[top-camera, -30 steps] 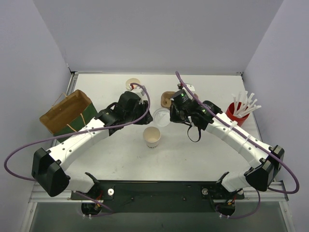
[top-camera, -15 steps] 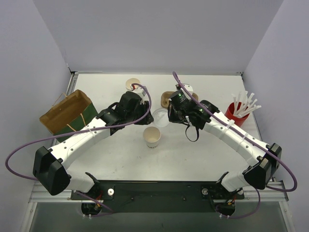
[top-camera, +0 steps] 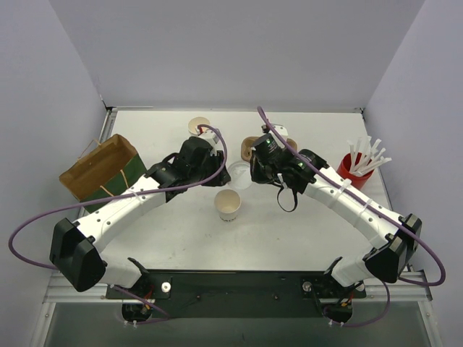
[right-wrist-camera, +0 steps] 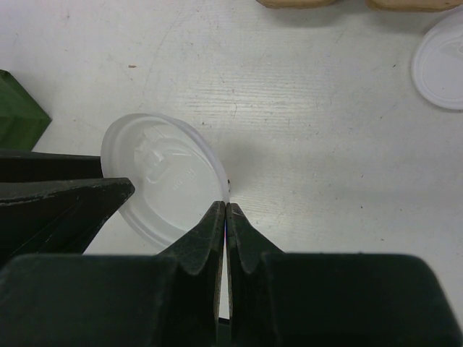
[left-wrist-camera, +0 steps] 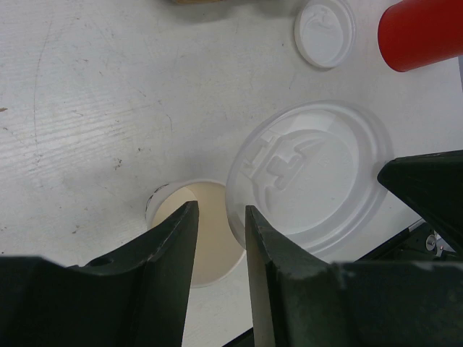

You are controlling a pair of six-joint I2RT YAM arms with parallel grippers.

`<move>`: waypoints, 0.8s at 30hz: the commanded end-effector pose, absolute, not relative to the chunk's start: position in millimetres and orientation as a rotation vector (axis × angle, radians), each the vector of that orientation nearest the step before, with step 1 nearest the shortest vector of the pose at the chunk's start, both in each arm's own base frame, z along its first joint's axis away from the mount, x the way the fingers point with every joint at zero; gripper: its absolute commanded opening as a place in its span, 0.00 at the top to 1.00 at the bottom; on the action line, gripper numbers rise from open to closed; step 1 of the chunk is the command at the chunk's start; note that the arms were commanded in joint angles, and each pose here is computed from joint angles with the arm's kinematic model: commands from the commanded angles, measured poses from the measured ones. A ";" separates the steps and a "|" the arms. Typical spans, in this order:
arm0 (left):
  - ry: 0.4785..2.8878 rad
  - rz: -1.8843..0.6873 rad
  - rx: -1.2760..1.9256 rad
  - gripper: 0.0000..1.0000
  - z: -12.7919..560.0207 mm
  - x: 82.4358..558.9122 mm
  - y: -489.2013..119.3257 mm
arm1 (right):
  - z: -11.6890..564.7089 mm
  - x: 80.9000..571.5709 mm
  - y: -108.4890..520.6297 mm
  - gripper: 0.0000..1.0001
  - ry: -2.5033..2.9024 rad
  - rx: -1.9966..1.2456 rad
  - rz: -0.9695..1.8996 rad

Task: Pack the takeout coffee

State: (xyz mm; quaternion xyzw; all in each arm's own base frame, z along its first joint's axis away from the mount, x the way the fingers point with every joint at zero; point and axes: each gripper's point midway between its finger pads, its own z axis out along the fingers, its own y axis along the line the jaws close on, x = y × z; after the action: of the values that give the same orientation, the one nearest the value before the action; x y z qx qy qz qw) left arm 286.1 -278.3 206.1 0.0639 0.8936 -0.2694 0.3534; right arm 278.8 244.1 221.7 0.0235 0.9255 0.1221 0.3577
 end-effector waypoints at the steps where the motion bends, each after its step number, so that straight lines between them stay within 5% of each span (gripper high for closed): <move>1: 2.247 -0.738 0.154 0.59 222.5 296.6 -288.1 | 232.8 279.7 242.5 1.00 2.365 0.061 0.294; 5: 2.253 -0.733 0.150 0.65 219.7 297.7 -288.0 | 233.2 278.5 243.7 1.00 2.366 0.056 0.296; 10: 2.253 -0.735 0.150 1.00 219.1 297.9 -289.0 | 235.1 277.1 244.7 1.00 2.365 0.045 0.306; 11: 2.253 -0.735 0.150 1.00 218.8 298.2 -289.3 | 235.7 276.8 245.1 0.87 2.364 0.042 0.311; 14: 2.256 -0.756 0.153 1.00 218.9 298.6 -292.4 | 243.8 277.4 237.8 0.68 2.329 0.039 0.300; 24: 2.160 -1.258 0.018 1.00 251.9 306.3 -302.3 | 313.5 279.1 195.7 0.46 2.041 0.036 0.627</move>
State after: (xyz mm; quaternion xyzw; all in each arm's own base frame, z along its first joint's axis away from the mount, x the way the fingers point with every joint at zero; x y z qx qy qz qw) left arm 300.6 -286.3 205.9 0.0215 0.8797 -0.3489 0.3223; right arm 279.3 206.5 260.6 0.0337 0.8956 0.1587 0.4143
